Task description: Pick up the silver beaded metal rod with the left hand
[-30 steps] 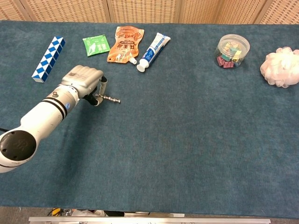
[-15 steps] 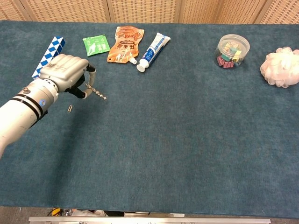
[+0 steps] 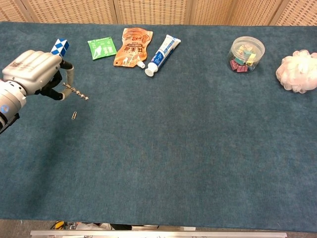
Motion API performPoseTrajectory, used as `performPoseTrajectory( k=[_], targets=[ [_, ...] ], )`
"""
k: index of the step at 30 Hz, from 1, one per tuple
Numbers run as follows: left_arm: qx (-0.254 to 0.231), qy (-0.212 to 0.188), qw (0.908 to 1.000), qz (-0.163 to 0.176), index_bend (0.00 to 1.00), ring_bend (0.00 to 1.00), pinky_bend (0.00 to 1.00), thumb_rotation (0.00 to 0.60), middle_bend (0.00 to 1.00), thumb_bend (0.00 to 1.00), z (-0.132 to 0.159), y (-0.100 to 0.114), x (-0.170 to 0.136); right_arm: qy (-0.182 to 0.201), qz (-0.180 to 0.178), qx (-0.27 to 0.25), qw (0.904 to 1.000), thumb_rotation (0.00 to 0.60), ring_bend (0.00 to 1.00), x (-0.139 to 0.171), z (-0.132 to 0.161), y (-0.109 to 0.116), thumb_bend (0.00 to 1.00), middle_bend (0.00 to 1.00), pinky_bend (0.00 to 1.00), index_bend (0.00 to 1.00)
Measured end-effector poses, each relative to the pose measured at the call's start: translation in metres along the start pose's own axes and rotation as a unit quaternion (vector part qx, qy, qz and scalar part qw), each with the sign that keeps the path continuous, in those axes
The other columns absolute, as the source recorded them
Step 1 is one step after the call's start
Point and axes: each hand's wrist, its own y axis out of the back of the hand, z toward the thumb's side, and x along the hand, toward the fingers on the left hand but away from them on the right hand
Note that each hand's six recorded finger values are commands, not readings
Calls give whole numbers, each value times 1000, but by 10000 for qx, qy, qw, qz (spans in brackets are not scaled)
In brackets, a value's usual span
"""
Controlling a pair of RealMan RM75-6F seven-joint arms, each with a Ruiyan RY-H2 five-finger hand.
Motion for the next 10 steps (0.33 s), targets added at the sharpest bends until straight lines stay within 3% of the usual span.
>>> performPoseTrajectory(
  k=[10],
  targets=[
    [86,55,9999,-81,583,912,1000,600,915,358,-16,-7,-12,37,0,7,10000,600,367,0,4,0,198,461,428,472]
  ],
)
